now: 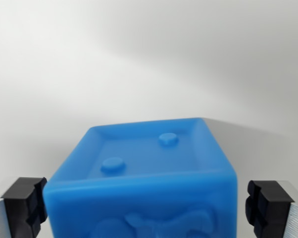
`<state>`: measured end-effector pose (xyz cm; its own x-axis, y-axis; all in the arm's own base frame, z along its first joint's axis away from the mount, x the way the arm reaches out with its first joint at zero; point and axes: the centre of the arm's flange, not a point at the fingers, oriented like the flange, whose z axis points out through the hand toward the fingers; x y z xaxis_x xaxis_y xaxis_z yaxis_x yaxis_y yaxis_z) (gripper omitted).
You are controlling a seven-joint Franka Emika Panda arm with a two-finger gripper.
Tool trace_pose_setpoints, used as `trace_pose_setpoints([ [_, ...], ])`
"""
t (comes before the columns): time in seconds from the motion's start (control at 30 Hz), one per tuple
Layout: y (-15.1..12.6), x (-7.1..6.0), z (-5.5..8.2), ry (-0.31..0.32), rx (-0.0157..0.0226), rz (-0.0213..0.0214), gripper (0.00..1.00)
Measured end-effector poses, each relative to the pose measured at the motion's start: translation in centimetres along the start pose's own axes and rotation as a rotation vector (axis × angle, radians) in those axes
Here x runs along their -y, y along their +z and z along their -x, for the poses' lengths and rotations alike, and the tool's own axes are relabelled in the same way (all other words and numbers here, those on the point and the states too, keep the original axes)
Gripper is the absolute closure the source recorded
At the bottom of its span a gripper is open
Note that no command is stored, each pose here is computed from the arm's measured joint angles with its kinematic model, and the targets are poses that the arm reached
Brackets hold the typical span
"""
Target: Stack cube
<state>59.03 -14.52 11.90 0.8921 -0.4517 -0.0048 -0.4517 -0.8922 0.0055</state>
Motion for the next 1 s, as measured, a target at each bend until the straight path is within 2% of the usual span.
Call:
trace_pose_setpoints([
  [0.17, 0.37, -0.01, -0.01, 0.000, -0.0004, -0.0003, 0.00],
  [0.2, 0.38, -0.01, -0.01, 0.000, -0.0005, -0.0003, 1.00],
  [1.0, 0.37, -0.02, -0.06, 0.000, -0.0016, -0.0009, 1.00],
])
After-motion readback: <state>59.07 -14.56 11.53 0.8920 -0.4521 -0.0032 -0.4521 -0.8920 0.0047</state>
